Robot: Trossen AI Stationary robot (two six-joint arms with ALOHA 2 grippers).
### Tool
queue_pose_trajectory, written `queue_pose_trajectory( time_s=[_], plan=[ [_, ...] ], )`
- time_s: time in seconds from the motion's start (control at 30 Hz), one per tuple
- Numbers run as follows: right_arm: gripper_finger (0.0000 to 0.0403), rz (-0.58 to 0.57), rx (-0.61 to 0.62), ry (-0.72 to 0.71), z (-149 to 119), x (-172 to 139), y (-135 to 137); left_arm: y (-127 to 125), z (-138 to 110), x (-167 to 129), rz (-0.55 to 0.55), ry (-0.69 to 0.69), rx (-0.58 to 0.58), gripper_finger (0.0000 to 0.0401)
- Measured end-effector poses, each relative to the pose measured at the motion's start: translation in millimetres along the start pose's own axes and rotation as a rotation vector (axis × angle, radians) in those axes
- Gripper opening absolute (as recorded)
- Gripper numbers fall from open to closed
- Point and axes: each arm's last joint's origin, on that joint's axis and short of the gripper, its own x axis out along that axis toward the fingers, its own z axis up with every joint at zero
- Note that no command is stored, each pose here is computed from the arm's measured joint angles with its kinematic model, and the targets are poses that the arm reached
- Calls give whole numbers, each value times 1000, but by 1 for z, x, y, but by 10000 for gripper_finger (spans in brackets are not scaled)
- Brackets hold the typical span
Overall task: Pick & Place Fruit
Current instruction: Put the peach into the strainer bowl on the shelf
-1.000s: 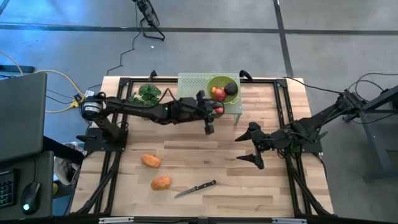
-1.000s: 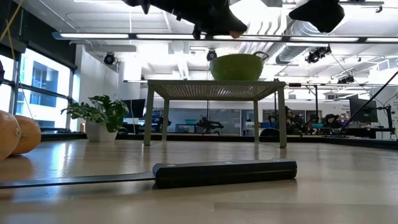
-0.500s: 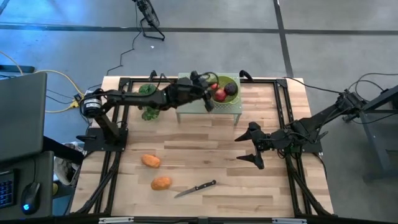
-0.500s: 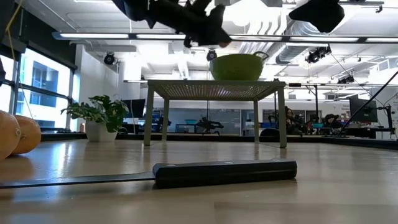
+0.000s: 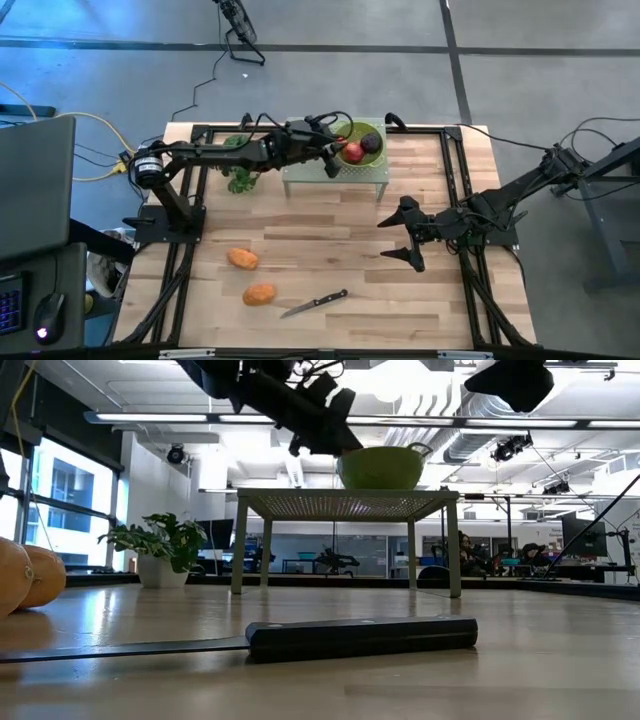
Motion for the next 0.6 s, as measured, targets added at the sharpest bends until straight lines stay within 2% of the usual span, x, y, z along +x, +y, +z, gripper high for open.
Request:
queue_pose_trajectory(
  time_s=[0.33, 0.6],
  plan=[
    [362, 0, 5, 0, 0, 0, 0, 0, -3, 0, 3, 29, 6, 94],
    [362, 0, 7, 0, 0, 0, 0, 0, -3, 0, -11, 29, 10, 124]
  ],
)
